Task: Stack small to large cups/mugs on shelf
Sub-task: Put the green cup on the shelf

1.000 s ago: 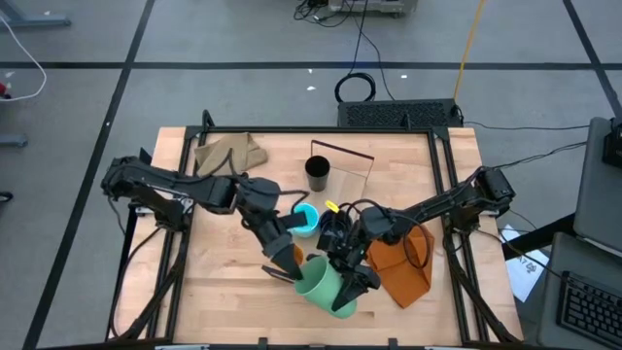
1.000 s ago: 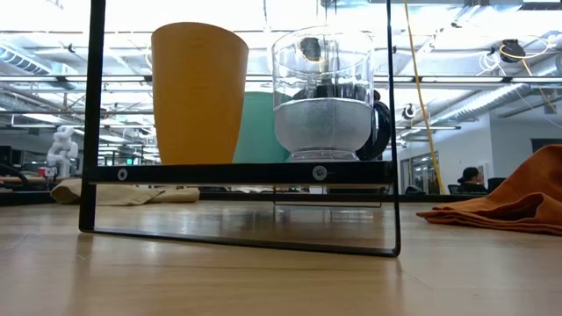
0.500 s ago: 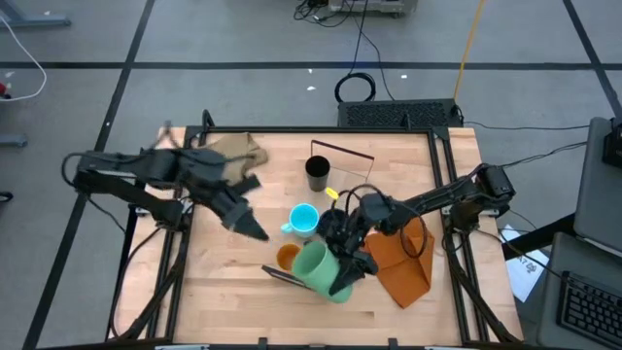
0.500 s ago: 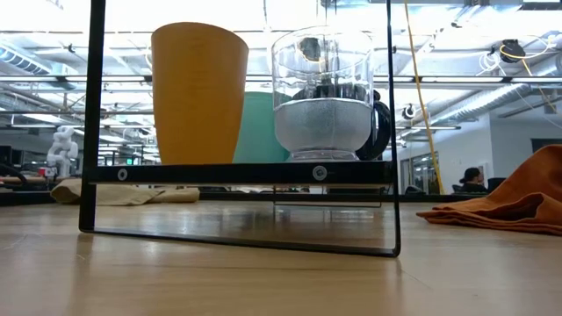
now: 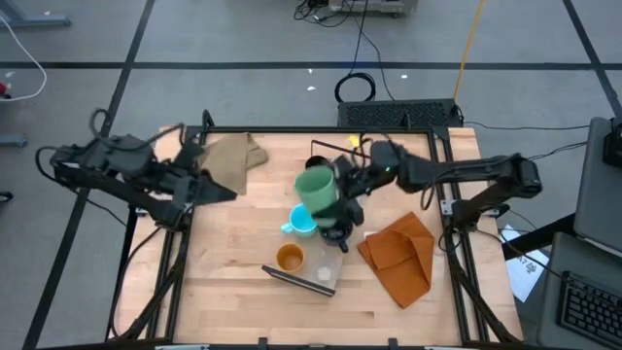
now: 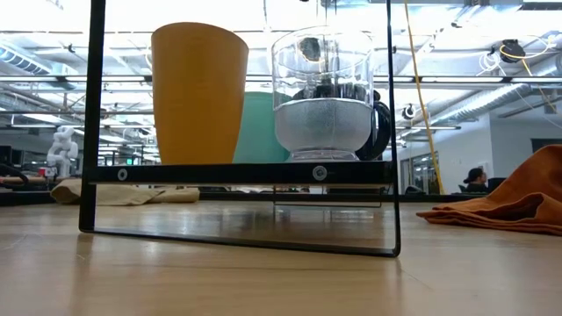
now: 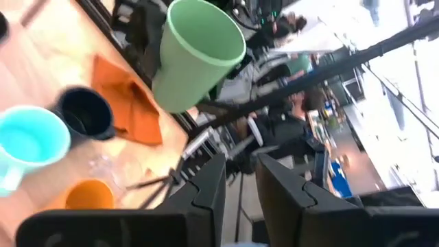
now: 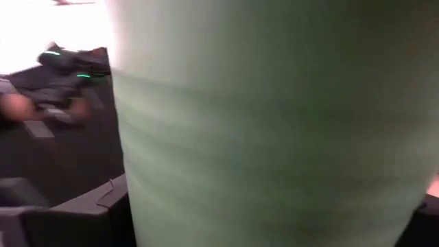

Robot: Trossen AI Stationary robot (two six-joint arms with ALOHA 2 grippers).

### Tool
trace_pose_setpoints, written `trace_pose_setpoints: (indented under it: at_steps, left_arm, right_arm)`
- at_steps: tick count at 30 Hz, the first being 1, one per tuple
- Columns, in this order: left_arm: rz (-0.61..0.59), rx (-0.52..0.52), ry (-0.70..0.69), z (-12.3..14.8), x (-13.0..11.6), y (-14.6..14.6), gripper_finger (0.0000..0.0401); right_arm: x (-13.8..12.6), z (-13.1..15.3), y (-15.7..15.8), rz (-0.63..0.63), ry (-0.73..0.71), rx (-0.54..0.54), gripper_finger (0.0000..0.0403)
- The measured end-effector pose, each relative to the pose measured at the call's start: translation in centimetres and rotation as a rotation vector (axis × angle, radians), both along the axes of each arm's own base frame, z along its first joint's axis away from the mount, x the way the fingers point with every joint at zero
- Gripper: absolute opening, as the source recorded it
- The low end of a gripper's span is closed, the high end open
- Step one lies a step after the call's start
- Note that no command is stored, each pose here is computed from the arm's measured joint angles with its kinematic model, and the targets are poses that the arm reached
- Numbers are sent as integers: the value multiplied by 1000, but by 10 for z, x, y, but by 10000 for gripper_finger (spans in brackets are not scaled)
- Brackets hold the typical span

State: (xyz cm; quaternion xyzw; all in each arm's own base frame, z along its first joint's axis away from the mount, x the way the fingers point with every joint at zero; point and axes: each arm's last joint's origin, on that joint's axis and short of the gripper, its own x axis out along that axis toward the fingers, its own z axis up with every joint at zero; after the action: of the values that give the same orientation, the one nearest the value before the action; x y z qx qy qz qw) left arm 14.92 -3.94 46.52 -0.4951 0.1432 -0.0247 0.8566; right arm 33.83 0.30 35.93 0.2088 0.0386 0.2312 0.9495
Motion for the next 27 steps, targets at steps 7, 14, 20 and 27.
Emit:
trace_pose_setpoints:
  at_steps: [7,14,20,27]
  left_arm:
    - [54,18,-28,4,-23,8,81]
    - [84,35,-55,7,-30,11,81]
    - [97,72,-61,7,-30,12,81]
    - [128,87,-64,7,-30,13,81]
  right_arm:
    - [-24,10,-32,-281,51,-154,343]
    - [-36,-4,-40,-444,125,-238,343]
    - [-47,-23,-38,-606,30,-248,343]
    - [-75,-53,-34,-788,-56,-239,343]
